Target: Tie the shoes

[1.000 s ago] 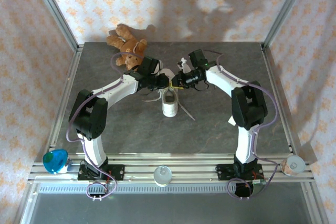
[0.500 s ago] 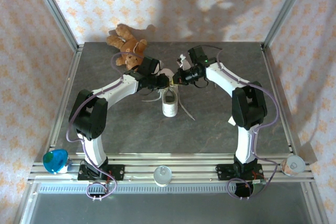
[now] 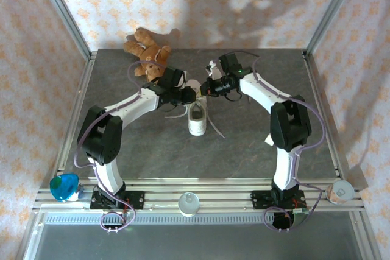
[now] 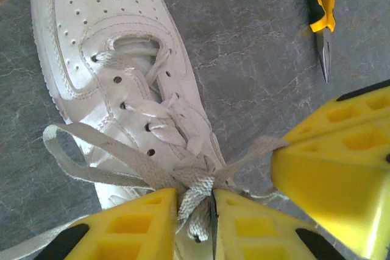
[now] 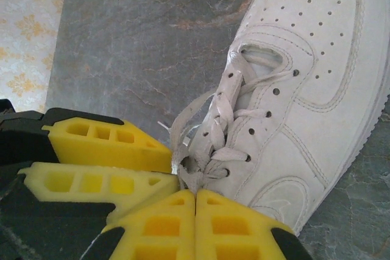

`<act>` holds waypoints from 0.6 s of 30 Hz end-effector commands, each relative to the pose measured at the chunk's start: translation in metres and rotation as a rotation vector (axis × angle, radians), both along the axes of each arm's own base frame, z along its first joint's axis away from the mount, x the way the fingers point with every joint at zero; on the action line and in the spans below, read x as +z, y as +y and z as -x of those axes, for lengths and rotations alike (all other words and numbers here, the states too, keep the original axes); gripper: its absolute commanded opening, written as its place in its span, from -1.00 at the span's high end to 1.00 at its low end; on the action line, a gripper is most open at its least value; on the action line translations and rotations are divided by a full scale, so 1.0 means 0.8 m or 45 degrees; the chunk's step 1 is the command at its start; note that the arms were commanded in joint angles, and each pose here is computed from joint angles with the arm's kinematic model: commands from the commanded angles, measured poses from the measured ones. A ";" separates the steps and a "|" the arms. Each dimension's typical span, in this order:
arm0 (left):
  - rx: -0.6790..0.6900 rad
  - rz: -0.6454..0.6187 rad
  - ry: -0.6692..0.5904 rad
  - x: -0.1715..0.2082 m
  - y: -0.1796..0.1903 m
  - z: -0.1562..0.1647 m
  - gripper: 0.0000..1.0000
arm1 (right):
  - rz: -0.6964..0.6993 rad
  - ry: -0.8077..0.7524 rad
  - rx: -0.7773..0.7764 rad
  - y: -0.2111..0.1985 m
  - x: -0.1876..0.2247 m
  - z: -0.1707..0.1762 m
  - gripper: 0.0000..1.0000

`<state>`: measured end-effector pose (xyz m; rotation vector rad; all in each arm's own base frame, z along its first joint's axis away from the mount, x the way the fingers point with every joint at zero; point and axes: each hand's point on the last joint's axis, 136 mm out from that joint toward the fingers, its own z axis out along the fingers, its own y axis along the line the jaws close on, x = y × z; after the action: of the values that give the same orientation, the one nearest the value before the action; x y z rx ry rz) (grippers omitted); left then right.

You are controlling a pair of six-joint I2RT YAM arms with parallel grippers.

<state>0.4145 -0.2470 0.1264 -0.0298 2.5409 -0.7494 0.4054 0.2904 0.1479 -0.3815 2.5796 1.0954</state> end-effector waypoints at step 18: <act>-0.003 0.087 -0.281 0.076 0.030 -0.008 0.38 | -0.143 -0.124 -0.086 -0.004 0.039 -0.012 1.00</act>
<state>0.4206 -0.2230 0.1756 -0.0156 2.3600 -0.7775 0.4138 0.2882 0.1630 -0.3066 2.4681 1.1402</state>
